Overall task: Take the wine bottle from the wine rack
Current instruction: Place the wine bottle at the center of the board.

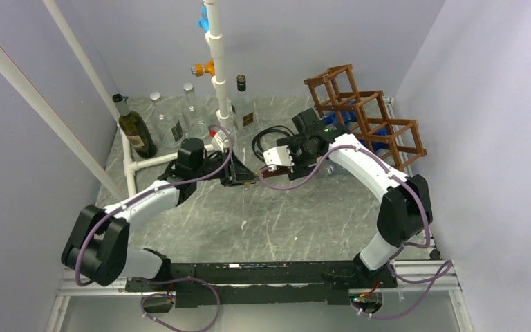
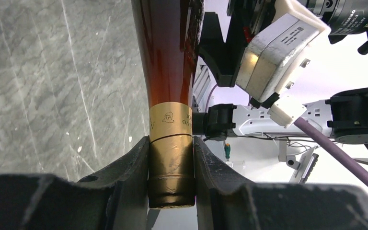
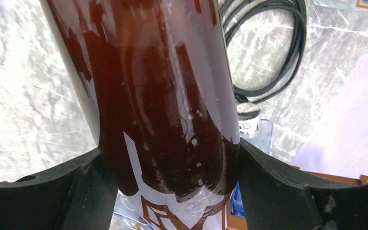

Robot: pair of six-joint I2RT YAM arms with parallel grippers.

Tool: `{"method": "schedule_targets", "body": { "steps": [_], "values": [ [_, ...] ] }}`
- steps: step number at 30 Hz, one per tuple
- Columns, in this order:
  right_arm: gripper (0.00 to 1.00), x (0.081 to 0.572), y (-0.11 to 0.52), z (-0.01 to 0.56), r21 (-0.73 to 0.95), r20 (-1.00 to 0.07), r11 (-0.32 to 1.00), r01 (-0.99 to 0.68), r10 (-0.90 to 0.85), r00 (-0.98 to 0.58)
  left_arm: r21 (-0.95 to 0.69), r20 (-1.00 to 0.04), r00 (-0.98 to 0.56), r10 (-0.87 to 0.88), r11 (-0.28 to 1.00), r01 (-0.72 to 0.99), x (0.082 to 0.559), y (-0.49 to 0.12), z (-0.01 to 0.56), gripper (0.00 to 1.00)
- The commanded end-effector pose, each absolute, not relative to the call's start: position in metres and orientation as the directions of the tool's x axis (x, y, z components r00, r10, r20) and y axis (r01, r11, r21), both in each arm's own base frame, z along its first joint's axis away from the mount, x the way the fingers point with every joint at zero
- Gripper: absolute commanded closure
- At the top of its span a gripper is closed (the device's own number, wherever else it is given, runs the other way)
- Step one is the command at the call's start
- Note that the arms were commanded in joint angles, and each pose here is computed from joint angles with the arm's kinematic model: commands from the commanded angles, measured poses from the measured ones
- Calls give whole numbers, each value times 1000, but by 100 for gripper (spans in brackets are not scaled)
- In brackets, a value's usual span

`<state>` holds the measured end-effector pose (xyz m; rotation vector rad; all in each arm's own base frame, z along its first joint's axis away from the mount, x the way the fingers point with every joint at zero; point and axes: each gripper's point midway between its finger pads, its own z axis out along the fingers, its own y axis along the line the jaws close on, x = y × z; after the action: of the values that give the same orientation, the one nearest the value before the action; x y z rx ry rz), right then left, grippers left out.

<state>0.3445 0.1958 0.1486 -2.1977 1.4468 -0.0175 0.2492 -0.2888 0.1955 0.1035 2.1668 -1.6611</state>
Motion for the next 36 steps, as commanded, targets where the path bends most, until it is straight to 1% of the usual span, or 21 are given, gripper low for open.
{"method": "schedule_targets", "body": {
  "steps": [1,6,12,17,20,24,28,36],
  "values": [
    [99,306,287,227,-566,-522,-255,-784,-625,581,-812,-571,-798,-195,279,512,247,-288,237,100],
    [99,289,300,225,-525,-598,-233,-819,-584,549,-807,-567,-802,-189,321,495,239,-280,237,100],
    [100,276,317,218,-455,-713,-177,-873,-515,476,-814,-536,-831,-151,355,460,228,-275,227,100],
    [100,272,325,213,-423,-764,-144,-894,-473,438,-801,-536,-835,-130,391,453,221,-268,223,100],
    [100,265,330,207,-375,-808,-127,-918,-440,391,-800,-523,-844,-119,410,438,217,-266,222,100],
    [99,260,337,207,-353,-834,-116,-928,-411,368,-780,-533,-840,-104,446,439,216,-262,226,100],
    [100,260,340,214,-345,-851,-103,-933,-386,357,-749,-555,-827,-88,486,450,217,-258,234,95],
    [100,249,341,220,-324,-876,-106,-940,-341,340,-724,-567,-821,-63,513,461,218,-258,240,76]
  ]
}}
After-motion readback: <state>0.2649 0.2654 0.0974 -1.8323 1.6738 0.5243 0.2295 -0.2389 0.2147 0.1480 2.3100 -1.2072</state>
